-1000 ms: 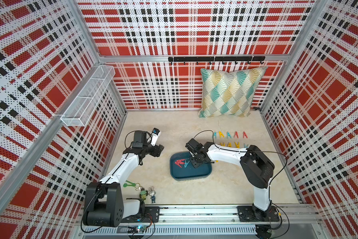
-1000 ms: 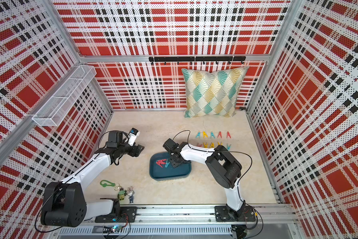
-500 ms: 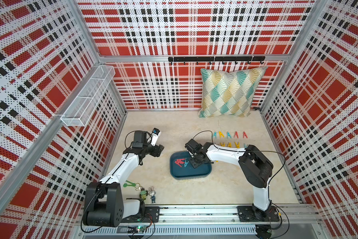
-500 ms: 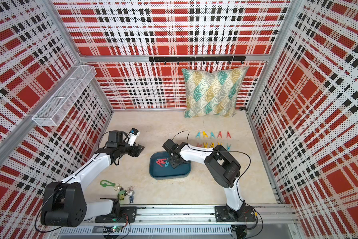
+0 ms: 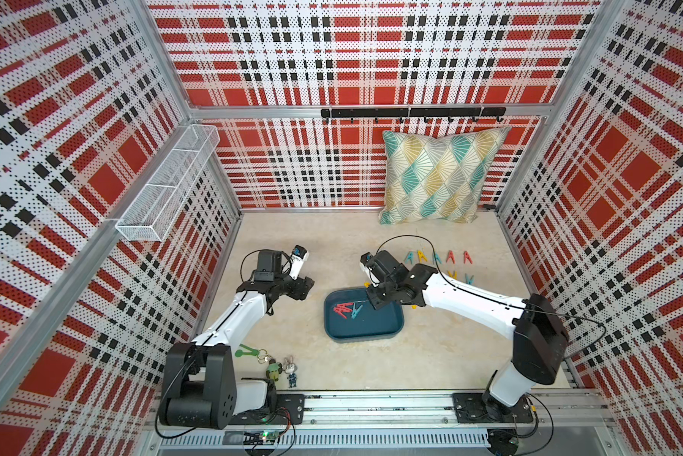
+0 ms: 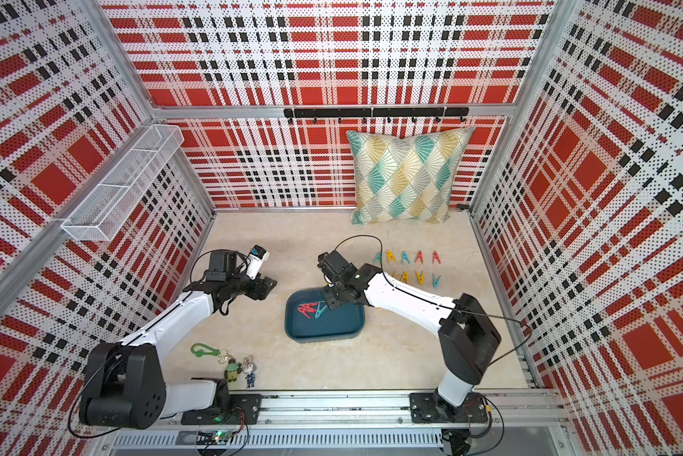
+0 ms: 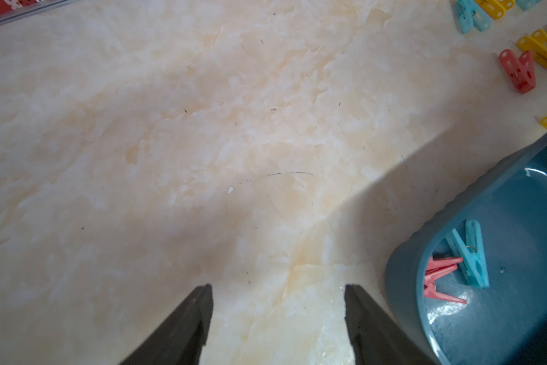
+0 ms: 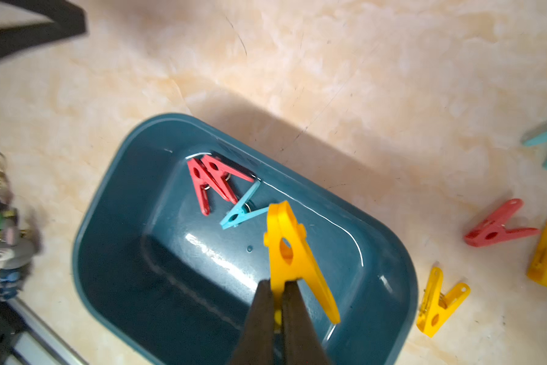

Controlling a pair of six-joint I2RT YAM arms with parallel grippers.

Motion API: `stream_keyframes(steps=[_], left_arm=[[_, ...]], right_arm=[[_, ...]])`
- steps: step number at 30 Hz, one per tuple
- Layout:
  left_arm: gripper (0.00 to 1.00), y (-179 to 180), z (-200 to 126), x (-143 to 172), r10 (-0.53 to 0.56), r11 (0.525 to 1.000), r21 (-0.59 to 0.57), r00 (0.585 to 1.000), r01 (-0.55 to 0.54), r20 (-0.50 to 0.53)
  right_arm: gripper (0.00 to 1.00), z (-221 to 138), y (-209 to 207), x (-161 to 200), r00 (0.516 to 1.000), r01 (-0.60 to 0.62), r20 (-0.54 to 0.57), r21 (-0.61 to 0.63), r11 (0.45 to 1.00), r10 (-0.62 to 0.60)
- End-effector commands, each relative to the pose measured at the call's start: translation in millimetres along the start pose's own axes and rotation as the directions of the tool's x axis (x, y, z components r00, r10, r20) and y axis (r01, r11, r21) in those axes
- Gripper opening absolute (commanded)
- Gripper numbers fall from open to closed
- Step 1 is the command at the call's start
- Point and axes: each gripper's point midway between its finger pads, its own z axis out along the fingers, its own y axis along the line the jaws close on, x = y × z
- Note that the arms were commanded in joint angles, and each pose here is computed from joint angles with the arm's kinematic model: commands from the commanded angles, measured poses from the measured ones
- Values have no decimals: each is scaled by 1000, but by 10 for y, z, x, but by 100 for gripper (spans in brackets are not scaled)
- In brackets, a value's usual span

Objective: Take the clothespins out of the storage box
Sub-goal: Pick up the clothespin from the storage box, then place the clothespin at the center of the board.

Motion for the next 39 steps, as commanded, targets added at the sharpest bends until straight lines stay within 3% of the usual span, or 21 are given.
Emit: stream_keyframes(steps=[1, 10, 16, 28, 39], left_arm=[[72, -46, 30, 11, 21, 1000, 15, 1000, -21, -1], [71, -34, 29, 8, 17, 1000, 8, 1000, -17, -3], [71, -32, 43, 20, 14, 1000, 8, 1000, -14, -8], [71, -28, 49, 28, 16, 1000, 3, 1000, -16, -12], [72, -33, 50, 25, 17, 1000, 5, 1000, -17, -11]], right_arm=[[0, -157, -305, 65, 994, -113, 11, 49, 992, 113], [0, -196, -1257, 554, 911, -411, 3, 119, 904, 413], [0, 35, -1575, 999, 836, -531, -88, 116, 839, 541], [0, 393, -1689, 1174, 791, -571, -154, 162, 805, 593], [0, 548, -1757, 1189, 777, -579, -165, 192, 792, 608]])
